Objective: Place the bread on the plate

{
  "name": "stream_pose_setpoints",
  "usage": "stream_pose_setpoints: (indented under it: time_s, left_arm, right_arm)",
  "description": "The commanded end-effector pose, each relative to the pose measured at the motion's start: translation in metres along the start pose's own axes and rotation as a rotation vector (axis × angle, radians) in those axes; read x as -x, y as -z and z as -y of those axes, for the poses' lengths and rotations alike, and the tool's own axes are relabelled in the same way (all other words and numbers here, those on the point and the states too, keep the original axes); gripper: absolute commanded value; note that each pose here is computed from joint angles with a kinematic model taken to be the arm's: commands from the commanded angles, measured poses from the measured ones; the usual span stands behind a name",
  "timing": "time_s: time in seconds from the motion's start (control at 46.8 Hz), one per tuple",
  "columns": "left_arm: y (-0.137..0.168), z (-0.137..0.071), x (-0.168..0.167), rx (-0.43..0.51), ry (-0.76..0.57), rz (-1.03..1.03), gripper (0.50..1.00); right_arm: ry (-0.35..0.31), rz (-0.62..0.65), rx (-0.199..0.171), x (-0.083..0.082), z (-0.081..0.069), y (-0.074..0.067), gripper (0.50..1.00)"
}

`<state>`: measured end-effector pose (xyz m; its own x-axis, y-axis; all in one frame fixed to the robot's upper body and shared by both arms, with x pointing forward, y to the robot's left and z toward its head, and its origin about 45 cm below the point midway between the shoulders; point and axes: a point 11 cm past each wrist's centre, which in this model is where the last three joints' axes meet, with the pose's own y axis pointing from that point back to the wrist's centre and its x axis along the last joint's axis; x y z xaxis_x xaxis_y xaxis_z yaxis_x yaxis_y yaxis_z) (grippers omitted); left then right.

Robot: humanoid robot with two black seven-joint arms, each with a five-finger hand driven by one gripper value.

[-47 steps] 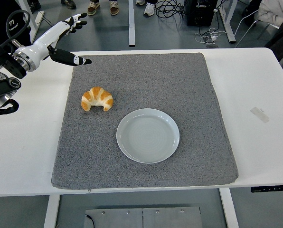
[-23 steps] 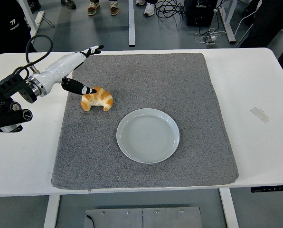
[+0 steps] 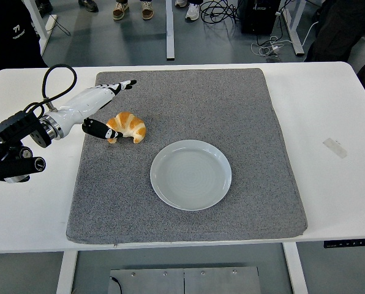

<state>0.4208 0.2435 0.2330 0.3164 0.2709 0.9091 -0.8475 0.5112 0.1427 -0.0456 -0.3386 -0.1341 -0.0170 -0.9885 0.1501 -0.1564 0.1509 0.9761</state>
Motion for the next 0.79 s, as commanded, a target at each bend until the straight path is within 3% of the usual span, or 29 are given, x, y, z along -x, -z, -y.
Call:
stream_pose_setpoints:
  time_s: [0.0, 0.769]
  left_arm:
    - [0.005, -0.002, 0.001, -0.010, 0.006, 0.014, 0.975]
    - [0.021, 0.016, 0.021, -0.041, 0.006, 0.084, 0.975]
  right_arm:
    - [0.000, 0.000, 0.000, 0.000, 0.000, 0.000, 1.000]
    - [0.000, 0.000, 0.000, 0.000, 0.000, 0.000, 1.000]
